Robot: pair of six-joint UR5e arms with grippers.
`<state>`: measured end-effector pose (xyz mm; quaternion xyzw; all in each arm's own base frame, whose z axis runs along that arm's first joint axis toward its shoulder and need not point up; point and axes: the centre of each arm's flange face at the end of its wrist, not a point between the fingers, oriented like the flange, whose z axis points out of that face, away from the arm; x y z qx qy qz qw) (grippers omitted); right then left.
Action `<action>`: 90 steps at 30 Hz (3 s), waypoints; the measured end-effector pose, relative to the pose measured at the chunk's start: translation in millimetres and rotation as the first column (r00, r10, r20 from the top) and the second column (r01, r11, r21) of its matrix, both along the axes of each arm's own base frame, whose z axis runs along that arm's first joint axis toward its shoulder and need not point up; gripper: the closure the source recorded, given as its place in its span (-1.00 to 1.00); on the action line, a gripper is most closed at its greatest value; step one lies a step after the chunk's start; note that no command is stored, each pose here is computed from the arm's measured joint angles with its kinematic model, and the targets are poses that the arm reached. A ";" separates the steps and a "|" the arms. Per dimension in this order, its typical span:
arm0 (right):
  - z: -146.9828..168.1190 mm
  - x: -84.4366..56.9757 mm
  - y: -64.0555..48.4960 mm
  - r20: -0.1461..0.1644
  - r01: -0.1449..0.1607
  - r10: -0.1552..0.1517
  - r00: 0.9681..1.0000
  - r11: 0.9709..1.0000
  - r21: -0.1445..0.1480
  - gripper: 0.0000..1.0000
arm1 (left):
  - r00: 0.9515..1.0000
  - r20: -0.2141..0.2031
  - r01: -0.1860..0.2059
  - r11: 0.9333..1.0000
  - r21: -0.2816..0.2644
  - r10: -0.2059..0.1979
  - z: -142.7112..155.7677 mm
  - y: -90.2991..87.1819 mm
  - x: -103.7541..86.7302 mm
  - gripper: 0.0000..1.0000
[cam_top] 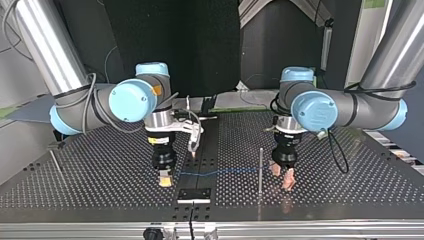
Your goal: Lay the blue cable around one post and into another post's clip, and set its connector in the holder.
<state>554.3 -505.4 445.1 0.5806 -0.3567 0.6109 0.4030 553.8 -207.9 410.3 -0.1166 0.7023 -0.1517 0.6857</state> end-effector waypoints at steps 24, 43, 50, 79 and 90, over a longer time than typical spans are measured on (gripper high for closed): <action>-91.6 -61.7 -58.2 0.076 0.115 -0.118 0.990 0.992 0.045 1.00 | 1.000 -0.007 -0.004 1.000 -0.001 0.004 -2.7 -8.8 -5.3 -1.00; -265.5 -101.2 -80.2 0.014 0.262 -0.268 0.963 0.949 0.174 1.00 | 1.000 -0.008 -0.012 1.000 0.005 0.012 -2.7 -13.4 -8.0 -1.00; -328.8 -114.3 -72.9 -0.008 0.297 -0.303 0.953 0.929 0.223 1.00 | 1.000 -0.007 -0.011 1.000 0.009 0.011 -2.7 -14.8 -8.7 -1.00; -565.0 -182.9 20.9 -0.163 0.359 -0.320 0.933 0.846 0.394 1.00 | 1.000 -0.007 -0.010 1.000 0.015 0.010 -2.8 -16.7 -9.5 -1.00; -639.1 -226.5 68.5 -0.196 0.328 -0.265 0.944 0.810 0.486 1.00 | 1.000 -0.007 -0.010 1.000 0.015 0.010 -2.8 -16.5 -9.5 -1.00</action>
